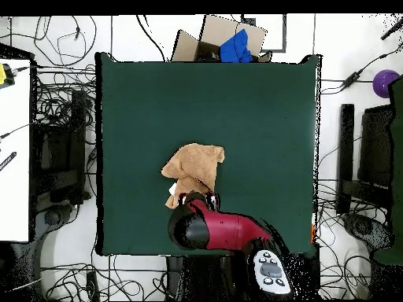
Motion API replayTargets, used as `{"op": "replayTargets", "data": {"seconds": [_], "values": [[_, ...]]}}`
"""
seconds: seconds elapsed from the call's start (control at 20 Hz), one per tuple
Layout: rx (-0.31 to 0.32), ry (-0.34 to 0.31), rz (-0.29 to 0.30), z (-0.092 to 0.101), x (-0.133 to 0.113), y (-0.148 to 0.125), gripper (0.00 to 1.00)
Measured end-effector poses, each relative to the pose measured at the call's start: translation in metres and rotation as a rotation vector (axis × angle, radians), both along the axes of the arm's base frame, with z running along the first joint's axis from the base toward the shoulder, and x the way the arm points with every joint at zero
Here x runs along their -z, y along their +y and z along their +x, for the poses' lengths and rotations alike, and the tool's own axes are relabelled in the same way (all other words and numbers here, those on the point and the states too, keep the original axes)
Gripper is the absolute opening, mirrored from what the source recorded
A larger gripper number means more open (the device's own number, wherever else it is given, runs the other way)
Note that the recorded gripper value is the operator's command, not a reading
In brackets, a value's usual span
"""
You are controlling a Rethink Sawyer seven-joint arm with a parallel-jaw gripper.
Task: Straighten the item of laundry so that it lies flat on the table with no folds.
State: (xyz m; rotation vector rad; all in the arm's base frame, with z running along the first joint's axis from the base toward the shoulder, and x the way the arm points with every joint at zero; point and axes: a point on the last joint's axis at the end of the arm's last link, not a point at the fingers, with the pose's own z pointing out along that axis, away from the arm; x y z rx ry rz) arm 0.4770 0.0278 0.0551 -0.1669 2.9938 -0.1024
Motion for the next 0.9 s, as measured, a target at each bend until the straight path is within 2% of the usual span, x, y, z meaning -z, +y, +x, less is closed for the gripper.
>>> {"op": "replayTargets", "data": {"seconds": [0.45, 0.9], "values": [[0.008, 0.009, -0.013, -0.004, 0.002, -0.005, 1.00], [0.020, 0.085, -0.073, -0.033, 0.020, -0.018, 1.00]]}}
